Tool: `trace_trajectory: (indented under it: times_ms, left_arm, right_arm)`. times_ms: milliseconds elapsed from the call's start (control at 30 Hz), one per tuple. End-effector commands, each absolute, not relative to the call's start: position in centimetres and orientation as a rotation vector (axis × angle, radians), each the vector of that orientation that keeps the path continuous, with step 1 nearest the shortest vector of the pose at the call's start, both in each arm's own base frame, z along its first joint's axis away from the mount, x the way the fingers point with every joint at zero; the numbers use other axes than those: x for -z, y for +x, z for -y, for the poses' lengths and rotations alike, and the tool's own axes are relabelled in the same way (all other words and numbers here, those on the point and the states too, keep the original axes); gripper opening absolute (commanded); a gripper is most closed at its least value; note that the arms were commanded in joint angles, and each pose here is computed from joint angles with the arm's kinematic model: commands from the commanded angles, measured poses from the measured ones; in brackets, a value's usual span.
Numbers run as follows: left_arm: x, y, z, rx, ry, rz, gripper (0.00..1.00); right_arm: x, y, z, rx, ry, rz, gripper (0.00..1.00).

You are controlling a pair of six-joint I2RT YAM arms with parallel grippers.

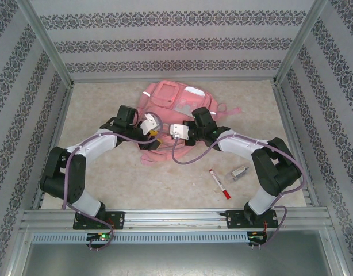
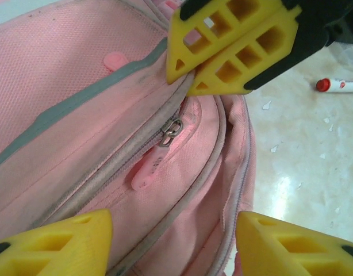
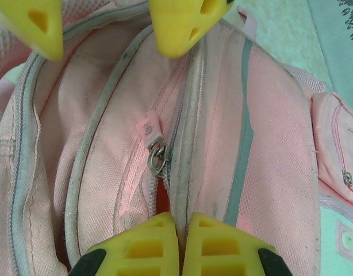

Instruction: Pack the student bag

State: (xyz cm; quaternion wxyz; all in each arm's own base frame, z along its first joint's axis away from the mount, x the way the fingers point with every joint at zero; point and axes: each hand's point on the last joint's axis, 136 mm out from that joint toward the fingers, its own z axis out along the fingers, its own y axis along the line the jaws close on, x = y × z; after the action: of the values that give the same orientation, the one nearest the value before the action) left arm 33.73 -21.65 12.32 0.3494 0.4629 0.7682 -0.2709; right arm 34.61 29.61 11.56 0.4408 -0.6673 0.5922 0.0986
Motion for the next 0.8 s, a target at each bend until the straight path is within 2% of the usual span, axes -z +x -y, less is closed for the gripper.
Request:
trace_trajectory:
  times_ms: [0, 67, 333, 567, 700, 767]
  left_arm:
    - [-13.4, 34.6, 23.0, 0.673, 1.312, -1.774, 0.55]
    - [-13.1, 33.7, 23.5, 0.684, 1.423, -1.658, 0.50]
    - [-11.7, 34.8, 24.2, 0.672, 1.438, -1.625, 0.48]
    - [-10.7, 35.1, 24.5, 0.596, 1.454, -1.632, 0.32]
    - [-10.1, 34.3, 24.8, 0.566, 1.498, -1.623, 0.29]
    - [-9.6, 35.3, 24.2, 0.508, 1.472, -1.682, 0.26]
  right_arm:
    - [-15.5, 33.5, -31.4, -0.380, -1.587, -1.359, 0.00]
    - [-15.9, 33.1, -31.6, -0.396, -1.581, -1.346, 0.00]
    - [-16.5, 32.1, -32.0, -0.440, -1.572, -1.319, 0.00]
    - [-17.2, 32.3, -32.3, -0.463, -1.526, -1.330, 0.00]
    - [-17.1, 32.4, -32.0, -0.457, -1.513, -1.342, 0.00]
    - [-17.0, 32.3, -31.9, -0.456, -1.517, -1.340, 0.00]
